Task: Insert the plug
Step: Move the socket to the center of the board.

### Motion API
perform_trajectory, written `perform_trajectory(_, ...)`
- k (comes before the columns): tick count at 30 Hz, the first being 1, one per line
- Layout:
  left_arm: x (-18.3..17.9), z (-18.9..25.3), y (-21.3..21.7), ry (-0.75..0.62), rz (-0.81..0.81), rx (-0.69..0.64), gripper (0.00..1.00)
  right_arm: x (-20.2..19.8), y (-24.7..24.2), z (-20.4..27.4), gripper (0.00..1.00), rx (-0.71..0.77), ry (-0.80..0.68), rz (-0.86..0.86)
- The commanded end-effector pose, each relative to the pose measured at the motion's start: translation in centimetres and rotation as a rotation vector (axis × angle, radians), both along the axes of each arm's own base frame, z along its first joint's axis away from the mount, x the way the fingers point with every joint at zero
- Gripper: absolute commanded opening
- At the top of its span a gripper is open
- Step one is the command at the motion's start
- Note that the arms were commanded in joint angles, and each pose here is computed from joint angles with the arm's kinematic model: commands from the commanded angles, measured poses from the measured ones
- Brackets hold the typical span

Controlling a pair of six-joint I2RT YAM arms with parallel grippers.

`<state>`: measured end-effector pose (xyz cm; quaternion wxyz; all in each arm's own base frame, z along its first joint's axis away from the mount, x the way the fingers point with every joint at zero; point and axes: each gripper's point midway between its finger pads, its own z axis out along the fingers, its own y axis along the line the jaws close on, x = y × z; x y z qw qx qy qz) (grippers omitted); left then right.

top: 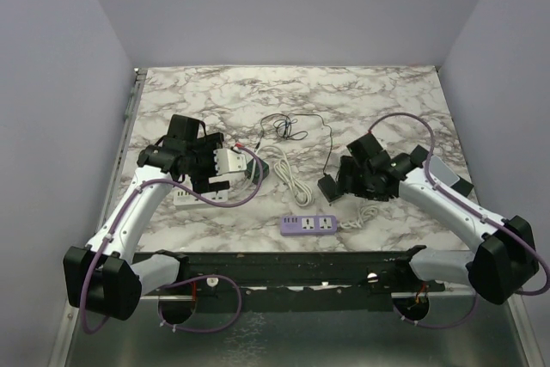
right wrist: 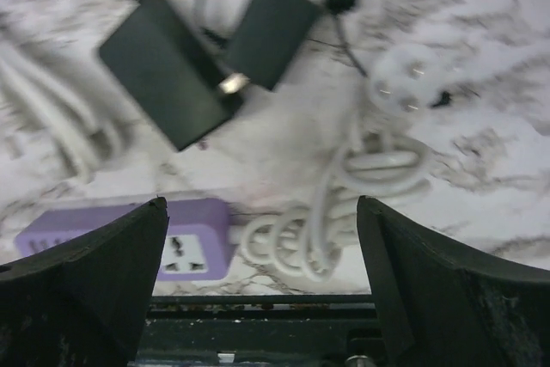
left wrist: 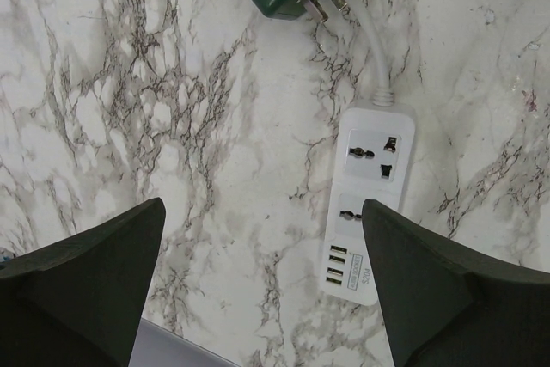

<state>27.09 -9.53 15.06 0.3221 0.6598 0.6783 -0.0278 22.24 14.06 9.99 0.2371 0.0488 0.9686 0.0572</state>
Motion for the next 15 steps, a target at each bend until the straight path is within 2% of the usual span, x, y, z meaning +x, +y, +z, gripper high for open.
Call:
perform_trajectory(1, -0.1, 0.1, -0.4, -0.003, -0.026, -0.012, 0.96, -2.1, -4.4, -2.1, 0.94, -0.067, 0.084, -0.268)
perform_trajectory(5, -0.6, -1.3, 0.3, 0.027, -0.024, 0.028, 0.92, -3.1, -5.5, -3.4, 0.89, -0.047, 0.096, -0.373)
perform_trajectory(11, -0.9, -2.0, 0.4, 0.048, -0.037, 0.044, 0.89, -3.7, -6.4, -6.2, 0.69, -0.043, 0.100, -0.493)
perform_trajectory(13, -0.8, -2.1, 0.4, 0.053, -0.036, 0.048, 0.89, -3.1, -7.2, -6.5, 0.66, -0.062, 0.085, -0.529)
perform_trajectory(15, -0.8, -2.1, 0.5, 0.055, -0.038, 0.053, 0.88, -2.4, -8.3, -6.3, 0.58, -0.086, 0.065, -0.572)
